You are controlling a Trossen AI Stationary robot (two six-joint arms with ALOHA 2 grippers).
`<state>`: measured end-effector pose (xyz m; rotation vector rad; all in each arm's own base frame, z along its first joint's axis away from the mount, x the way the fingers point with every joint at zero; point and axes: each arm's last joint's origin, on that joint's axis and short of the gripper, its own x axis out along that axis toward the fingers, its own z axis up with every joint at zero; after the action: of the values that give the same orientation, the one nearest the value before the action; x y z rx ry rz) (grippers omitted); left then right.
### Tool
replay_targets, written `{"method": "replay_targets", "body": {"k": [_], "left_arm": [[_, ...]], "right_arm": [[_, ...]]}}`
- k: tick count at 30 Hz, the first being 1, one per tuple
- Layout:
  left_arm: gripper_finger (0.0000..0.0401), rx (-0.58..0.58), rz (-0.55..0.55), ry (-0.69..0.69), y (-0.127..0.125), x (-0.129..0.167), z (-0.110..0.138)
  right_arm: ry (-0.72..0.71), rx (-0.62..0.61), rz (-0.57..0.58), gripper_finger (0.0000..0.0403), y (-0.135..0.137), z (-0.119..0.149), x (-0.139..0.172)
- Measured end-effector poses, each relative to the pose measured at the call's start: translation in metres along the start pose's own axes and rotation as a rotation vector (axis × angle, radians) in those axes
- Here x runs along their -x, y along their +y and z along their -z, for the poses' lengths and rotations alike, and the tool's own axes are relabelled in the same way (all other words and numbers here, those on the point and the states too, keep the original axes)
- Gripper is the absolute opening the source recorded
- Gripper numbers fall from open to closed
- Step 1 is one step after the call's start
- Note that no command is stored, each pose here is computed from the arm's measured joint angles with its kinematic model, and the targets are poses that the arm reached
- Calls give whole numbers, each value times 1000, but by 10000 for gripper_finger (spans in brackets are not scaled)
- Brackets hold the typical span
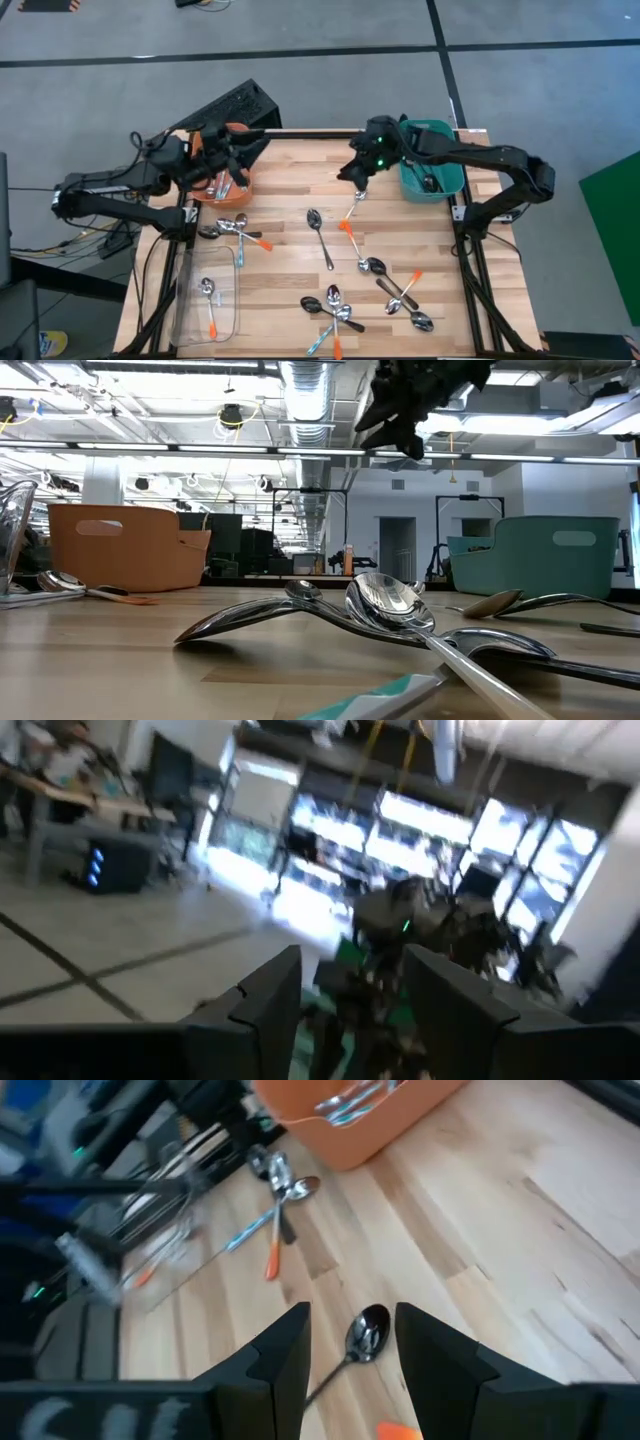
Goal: Sort silverware by color (type)
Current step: Put the orange spoon into the transparent bin
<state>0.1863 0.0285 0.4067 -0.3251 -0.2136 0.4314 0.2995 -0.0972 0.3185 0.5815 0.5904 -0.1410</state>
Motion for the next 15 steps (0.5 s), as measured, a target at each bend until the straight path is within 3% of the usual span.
{"method": "replay_targets", "body": {"k": [9, 15], "left_arm": [[123, 47, 70, 282, 3, 13, 20], [87, -14, 69, 365, 6, 31, 21]], "right_arm": [[-85, -238, 156, 171, 38, 18, -12], [-31, -349, 253, 171, 76, 54, -16]]}}
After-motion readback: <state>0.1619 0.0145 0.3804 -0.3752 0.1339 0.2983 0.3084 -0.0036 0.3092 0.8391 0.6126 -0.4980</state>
